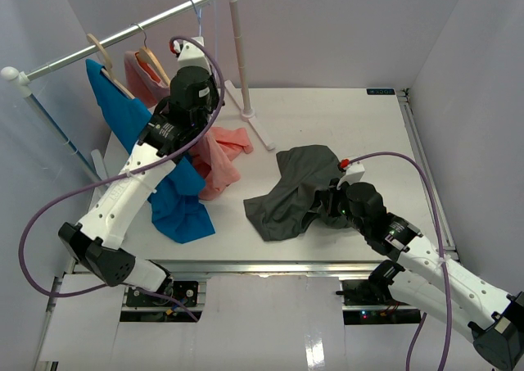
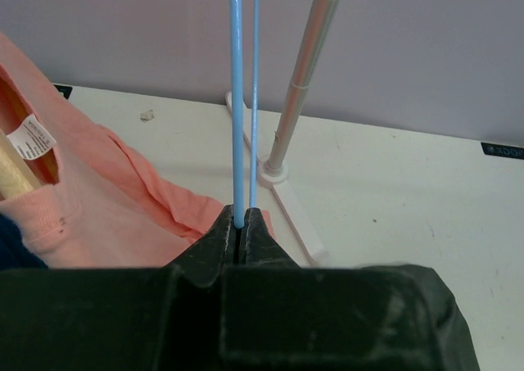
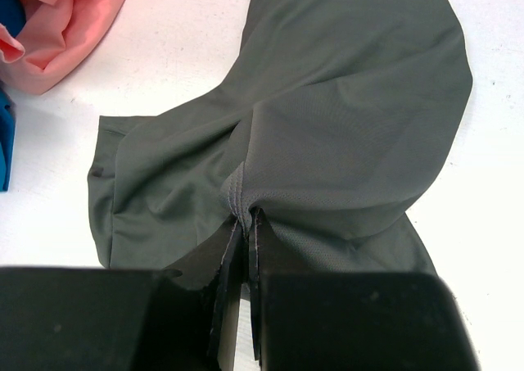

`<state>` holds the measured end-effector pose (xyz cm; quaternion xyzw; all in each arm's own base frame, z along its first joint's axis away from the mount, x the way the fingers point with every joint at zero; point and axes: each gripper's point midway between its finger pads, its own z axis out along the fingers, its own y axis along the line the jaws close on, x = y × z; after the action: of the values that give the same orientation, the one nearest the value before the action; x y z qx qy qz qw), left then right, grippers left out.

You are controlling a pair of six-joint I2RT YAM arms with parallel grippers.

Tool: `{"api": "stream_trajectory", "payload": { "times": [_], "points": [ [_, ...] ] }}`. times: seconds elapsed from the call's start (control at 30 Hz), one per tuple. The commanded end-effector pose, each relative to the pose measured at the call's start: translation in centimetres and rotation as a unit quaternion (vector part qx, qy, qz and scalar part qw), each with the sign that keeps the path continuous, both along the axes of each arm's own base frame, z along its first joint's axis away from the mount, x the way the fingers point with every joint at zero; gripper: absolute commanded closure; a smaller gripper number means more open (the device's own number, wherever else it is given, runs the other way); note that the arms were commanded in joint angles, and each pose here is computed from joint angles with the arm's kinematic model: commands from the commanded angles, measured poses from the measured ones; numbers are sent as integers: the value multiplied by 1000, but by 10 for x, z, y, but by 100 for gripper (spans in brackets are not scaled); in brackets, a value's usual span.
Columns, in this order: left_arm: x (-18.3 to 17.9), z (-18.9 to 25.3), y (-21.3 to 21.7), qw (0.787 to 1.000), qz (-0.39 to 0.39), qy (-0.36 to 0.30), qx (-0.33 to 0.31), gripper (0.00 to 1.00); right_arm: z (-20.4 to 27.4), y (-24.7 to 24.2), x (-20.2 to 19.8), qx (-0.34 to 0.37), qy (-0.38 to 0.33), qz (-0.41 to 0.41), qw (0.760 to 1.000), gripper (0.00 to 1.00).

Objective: Place the t-shirt on the hanger
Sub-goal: Pick up the hanger from the clothesline, then place the T-shirt on the hanger.

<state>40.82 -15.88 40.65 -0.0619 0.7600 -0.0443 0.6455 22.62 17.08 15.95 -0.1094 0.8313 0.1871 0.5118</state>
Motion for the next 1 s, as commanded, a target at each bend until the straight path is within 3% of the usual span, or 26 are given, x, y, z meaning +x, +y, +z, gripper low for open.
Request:
{"api": "stream_trajectory", "payload": {
  "times": [0.0,0.2,0.4,0.57,0.67,0.8,0.97],
  "points": [
    [-33,4,-5,998,-56,23,-27,100,14,1,5,14,-25,-1,1000,92],
    [-68,-34,-24,985,-152,77,-32,100,10,-2,7,11,-22,-12,1000,92],
    [-122,-78,-44,951,-274,141,-39,100,8,-7,12,3,-16,-37,999,92],
    [-173,-98,-52,915,-365,162,-57,100,16,-21,21,-14,-7,-90,996,92],
    [-208,-107,-63,878,-440,170,-75,100,24,-18,28,-5,-2,-103,995,92],
    [-230,-111,-69,852,-485,175,-86,100,20,-15,34,-18,20,-113,993,92],
    [-246,-124,-63,842,-501,184,-80,100,20,-19,38,-18,28,-129,991,92]
  ]
}}
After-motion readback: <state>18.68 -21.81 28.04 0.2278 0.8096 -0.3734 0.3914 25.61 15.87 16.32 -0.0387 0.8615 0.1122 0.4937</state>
